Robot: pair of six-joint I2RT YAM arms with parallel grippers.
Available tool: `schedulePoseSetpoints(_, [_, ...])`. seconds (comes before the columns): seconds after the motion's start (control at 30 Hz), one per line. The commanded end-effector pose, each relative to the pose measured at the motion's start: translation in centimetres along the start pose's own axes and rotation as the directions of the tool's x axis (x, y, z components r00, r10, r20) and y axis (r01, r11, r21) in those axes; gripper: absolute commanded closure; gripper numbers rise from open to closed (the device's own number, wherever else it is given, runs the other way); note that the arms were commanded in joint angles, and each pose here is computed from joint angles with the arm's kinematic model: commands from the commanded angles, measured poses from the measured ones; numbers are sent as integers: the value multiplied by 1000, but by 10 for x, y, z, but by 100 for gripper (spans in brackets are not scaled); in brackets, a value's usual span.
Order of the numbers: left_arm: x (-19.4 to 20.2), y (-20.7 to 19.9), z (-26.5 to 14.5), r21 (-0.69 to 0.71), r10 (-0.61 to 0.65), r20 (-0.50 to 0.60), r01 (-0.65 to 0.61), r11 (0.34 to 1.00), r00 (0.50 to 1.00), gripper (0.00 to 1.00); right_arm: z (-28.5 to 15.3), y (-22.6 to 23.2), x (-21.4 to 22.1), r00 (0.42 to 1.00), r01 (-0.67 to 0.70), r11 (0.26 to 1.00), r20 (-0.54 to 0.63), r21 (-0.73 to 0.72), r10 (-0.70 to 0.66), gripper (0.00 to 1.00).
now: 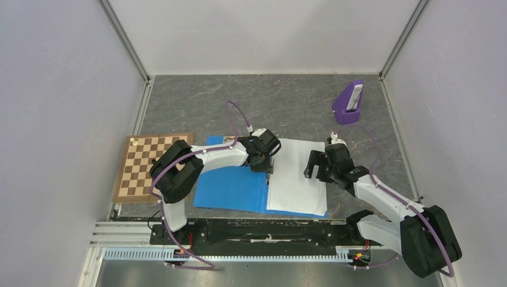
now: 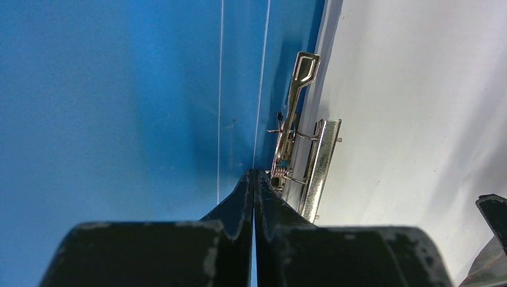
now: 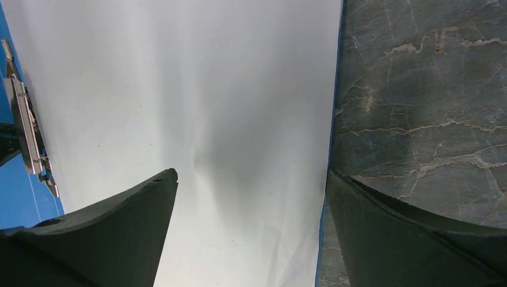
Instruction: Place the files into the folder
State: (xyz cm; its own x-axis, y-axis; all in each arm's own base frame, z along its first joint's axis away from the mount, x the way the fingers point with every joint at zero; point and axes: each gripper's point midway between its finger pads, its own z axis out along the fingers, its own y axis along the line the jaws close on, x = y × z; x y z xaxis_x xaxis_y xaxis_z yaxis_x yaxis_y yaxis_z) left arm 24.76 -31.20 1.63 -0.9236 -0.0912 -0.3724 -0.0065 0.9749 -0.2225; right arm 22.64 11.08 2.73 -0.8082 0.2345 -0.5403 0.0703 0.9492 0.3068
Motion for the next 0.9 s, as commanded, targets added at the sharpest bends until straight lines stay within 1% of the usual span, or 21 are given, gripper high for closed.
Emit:
schedulePoseSetpoints(0.0, [13,2,18,-18,-33,-27,32,999,999,98,1,14,-1,1000,4,999,7,-33,-4,3])
schedulePoseSetpoints(0.2, [13,2,19,-20,-35,-27,34,999,999,98,-2,15,-7,999,44,999,29,4,-44,3])
schedulePoseSetpoints(0.57, [14,3,19,-23,-34,-29,33,999,999,98,-9,15,-23,996,56,998,66,36,-58,2])
schedulePoseSetpoints(0.87, [15,4,21,-25,-35,-34,34,999,999,98,-5,11,-14,997,62,997,38,41,-64,2])
